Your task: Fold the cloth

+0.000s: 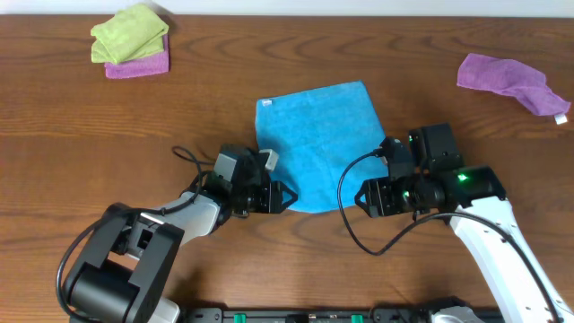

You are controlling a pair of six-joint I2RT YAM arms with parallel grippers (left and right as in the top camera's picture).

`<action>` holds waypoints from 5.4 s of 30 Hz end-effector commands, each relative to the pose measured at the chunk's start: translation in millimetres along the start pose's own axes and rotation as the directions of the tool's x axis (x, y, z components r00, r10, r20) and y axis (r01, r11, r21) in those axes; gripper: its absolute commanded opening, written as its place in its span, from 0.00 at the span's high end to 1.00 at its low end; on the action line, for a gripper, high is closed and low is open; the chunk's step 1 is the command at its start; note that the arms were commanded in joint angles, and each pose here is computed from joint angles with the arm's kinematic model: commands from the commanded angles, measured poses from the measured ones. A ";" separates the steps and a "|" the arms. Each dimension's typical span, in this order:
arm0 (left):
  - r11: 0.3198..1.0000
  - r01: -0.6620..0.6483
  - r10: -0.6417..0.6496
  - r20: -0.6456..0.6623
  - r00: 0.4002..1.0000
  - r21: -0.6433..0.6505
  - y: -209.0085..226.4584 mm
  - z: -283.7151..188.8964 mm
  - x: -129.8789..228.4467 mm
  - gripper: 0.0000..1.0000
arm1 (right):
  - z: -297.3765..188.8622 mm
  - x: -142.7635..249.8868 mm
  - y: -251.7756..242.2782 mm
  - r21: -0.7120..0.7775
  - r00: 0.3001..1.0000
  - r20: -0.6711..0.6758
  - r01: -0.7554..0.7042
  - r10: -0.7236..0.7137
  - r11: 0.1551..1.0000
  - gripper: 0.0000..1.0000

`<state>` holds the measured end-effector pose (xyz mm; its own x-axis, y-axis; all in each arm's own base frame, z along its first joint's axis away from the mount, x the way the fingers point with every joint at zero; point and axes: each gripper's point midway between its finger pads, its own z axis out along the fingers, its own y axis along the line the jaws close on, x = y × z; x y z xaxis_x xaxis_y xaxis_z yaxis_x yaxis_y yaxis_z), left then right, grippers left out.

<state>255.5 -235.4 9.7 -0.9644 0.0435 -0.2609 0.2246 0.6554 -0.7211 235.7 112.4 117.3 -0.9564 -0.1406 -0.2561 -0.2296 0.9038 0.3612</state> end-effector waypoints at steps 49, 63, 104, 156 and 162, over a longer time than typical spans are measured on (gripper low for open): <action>0.986 0.166 -0.162 -0.188 0.969 0.006 9.5 5.2 53.7 0.94 | 26.9 -25.3 -113.7 0.087 0.952 0.044 -0.305 0.302 0.948 0.29; 0.957 0.261 -0.274 -0.106 0.956 -0.124 71.0 -32.4 42.0 0.94 | 23.5 -23.3 -128.1 0.052 0.927 0.055 -0.373 0.370 0.926 0.29; 0.935 0.074 -0.156 -0.215 0.964 -0.346 69.2 -66.7 -0.1 0.94 | 76.6 17.8 -44.7 -0.203 0.912 -0.129 -0.409 0.389 0.890 0.37; 0.929 0.013 -0.066 -0.131 0.989 -0.369 26.6 -81.3 -70.8 0.94 | 64.1 -37.3 -48.6 -0.223 0.912 -0.032 -0.405 0.409 0.886 0.98; 0.909 -0.007 -0.011 -0.040 0.999 -0.418 30.7 -85.4 -99.8 0.94 | 53.0 -70.6 -49.3 -0.249 0.914 0.065 -0.373 0.400 0.894 0.99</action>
<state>333.3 -157.9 66.2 -0.9774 0.0853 -0.1933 0.1607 0.8942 -0.4177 311.4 96.6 57.4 -0.9633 0.2475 -0.1043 0.1270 0.7621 0.6348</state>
